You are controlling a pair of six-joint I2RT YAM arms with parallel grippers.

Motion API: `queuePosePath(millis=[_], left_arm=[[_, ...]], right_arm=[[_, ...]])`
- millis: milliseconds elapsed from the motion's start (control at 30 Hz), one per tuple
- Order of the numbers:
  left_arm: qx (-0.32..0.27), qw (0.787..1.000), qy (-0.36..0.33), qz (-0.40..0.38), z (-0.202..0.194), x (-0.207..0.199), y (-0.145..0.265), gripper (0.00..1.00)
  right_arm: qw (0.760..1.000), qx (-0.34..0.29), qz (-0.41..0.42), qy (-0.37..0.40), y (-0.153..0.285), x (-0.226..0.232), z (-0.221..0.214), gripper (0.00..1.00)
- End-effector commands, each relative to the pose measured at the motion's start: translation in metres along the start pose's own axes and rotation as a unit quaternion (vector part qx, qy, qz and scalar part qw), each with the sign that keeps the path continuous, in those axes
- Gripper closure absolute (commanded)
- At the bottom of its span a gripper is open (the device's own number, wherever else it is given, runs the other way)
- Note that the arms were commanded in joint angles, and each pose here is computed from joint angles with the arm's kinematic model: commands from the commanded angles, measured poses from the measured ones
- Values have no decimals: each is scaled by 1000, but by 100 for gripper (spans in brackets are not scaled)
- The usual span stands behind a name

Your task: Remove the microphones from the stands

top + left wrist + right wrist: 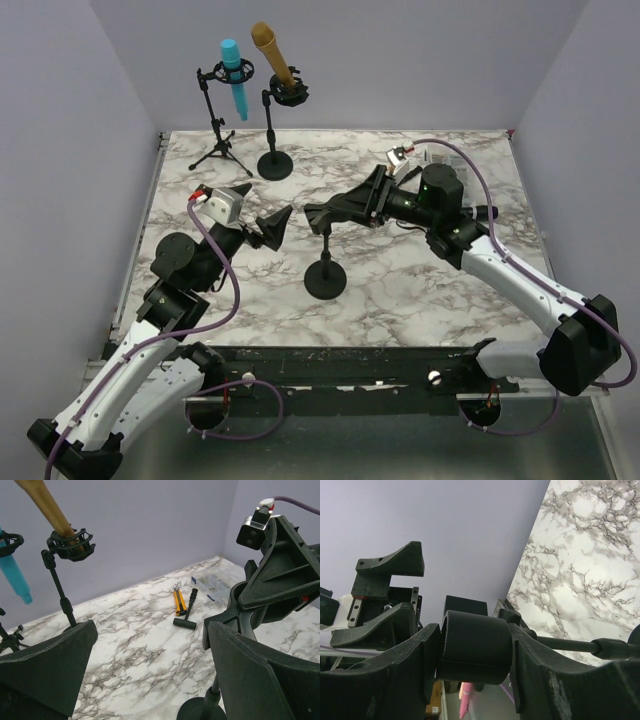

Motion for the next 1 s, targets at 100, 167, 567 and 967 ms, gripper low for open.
queuePosePath(millis=[100, 167, 567, 967], left_arm=[[-16, 1000, -2, -13, 11, -3, 1, 1], [-20, 1000, -2, -15, 12, -4, 2, 1], [-8, 999, 9, -45, 2, -14, -6, 1], [63, 982, 25, -177, -21, -58, -33, 1]], right_arm=[[995, 9, -96, -20, 6, -73, -17, 47], [993, 8, -112, -25, 6, -91, -21, 50], [986, 38, -152, -63, 2, -164, -45, 46], [994, -13, -103, 46, 11, -94, -21, 0]])
Point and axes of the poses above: each gripper's point midway between its finger pads, its own y axis back along the fingers, its own x axis along the line the jaws close on, z = x × y, the point moved 3 cm from there along y, back along the fingers, and after that the axes turned 14 degrees about -y, right-handed, at the moved point
